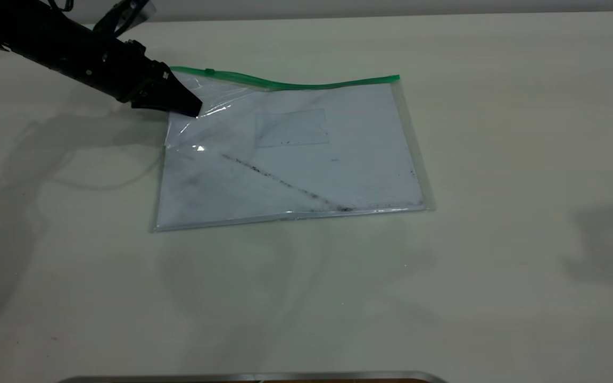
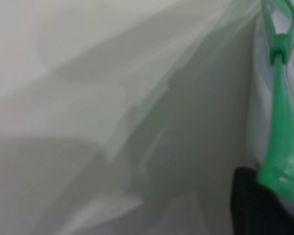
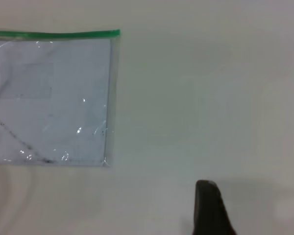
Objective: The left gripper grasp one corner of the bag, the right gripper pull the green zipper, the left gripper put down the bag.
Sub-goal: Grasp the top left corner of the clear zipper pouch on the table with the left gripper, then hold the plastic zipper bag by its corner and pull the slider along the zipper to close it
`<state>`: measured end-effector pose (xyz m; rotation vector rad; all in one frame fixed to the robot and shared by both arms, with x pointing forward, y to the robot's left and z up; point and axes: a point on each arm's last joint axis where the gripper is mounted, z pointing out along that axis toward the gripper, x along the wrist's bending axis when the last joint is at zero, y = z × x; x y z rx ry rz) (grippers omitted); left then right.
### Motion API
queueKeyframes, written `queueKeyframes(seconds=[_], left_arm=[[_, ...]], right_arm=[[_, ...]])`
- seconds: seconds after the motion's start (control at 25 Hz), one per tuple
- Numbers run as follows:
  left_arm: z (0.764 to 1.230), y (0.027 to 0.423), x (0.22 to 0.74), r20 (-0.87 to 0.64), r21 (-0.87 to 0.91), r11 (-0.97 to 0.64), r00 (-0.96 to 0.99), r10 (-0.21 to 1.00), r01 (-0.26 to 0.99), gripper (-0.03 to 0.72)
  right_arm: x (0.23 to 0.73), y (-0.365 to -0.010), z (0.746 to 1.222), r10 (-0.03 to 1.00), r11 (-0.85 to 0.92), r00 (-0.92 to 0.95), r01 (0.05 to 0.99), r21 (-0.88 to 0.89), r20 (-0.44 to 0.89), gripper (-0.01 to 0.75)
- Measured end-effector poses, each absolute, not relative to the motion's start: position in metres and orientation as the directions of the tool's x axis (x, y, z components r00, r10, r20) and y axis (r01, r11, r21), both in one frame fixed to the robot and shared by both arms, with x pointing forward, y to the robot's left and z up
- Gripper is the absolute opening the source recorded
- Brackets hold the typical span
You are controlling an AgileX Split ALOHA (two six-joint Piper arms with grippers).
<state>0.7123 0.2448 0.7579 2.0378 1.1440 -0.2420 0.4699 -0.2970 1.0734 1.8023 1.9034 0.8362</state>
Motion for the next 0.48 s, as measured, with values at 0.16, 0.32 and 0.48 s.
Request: queueKeyframes(seconds=[0.16,0.32,0.48], left_arm=[[0.765,0.241,0.714,-0.442,0.628,-0.371,0.706,0.554,0.684,0.052],[0.792,0.232,0.721,-0.339,0.765,-0.460,0.889,0.308,0.451,0.052],[0.822,0.217,0.732,-0.221,0.806,-0.531,0.965,0.139,0.261,0.052]], right_arm=[[0.470,-0.297,1.073,0.988,0.005,-0.105,0.756,0.655,0.114,0.492],[0.473,-0.297,1.071,0.986,0.067,-0.152,0.752,0.655,0.074,0.492],[0.486,-0.296,1.058,0.975,0.130,-0.215,0.753,0.645,0.055,0.492]])
